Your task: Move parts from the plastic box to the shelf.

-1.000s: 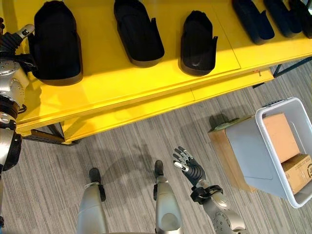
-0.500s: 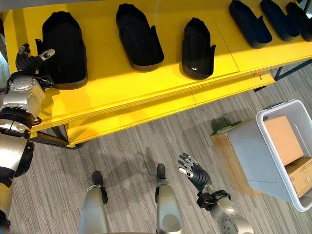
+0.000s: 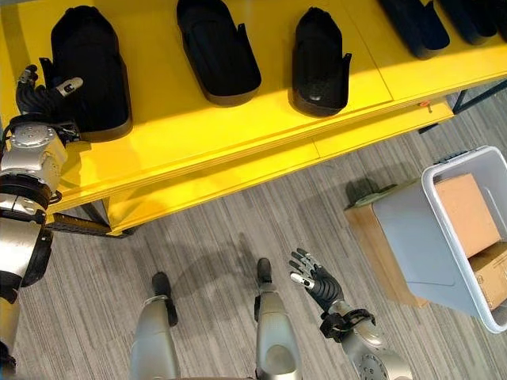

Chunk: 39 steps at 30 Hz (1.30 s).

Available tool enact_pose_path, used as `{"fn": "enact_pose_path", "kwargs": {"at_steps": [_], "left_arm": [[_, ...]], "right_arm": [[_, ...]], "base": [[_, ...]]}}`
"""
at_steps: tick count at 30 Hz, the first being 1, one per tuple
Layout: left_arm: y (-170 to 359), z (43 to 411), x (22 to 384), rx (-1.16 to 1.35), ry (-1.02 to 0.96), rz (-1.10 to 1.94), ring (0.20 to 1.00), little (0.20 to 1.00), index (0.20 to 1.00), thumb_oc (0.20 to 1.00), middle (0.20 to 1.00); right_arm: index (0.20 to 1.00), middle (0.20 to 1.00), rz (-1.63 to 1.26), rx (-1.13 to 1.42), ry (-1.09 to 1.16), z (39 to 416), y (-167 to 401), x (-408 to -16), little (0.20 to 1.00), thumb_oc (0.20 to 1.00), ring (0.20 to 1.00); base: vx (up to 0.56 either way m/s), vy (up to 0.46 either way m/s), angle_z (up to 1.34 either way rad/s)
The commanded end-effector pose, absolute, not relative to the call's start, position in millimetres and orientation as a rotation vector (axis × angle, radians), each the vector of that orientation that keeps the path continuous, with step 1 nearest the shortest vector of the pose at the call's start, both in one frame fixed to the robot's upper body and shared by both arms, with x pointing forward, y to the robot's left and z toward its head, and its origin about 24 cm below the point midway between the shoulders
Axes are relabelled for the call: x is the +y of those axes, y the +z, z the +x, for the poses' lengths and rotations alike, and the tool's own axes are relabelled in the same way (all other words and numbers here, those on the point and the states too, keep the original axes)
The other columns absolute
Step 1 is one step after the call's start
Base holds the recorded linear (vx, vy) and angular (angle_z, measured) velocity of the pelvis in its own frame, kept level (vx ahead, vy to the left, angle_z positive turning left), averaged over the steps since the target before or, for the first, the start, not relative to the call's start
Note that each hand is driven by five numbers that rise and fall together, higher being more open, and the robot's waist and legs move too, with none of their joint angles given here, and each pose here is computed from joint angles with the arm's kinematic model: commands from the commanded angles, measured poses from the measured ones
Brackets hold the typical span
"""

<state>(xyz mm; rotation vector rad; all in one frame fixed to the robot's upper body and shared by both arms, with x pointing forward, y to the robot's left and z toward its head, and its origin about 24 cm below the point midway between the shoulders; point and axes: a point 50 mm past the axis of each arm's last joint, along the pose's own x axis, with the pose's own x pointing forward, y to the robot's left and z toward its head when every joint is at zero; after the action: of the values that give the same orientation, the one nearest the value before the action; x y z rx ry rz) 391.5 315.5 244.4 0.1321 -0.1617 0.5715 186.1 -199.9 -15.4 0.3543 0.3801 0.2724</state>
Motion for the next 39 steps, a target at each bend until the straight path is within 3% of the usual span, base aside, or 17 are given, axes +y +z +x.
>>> {"fn": "enact_pose_path", "kwargs": {"at_steps": [1, 39], "left_arm": [[246.0, 387.0, 327.2, -0.131, 0.577, 0.141, 1.0, 1.0, 1.0, 1.0, 1.0], [245.3, 390.8, 322.5, -0.087, 0.493, 0.162, 1.0, 1.0, 1.0, 1.0, 1.0]], "right_arm": [[1.0, 1.0, 0.302, 0.317, 0.261, 191.0, 1.2, -219.7, 1.0, 1.0, 1.0], [1.0, 1.0, 0.303, 0.366, 0.251, 184.8, -3.9, -228.2, 1.0, 1.0, 1.0]], "base": [[0.0, 0.0, 0.0], [0.0, 0.0, 0.0]]}}
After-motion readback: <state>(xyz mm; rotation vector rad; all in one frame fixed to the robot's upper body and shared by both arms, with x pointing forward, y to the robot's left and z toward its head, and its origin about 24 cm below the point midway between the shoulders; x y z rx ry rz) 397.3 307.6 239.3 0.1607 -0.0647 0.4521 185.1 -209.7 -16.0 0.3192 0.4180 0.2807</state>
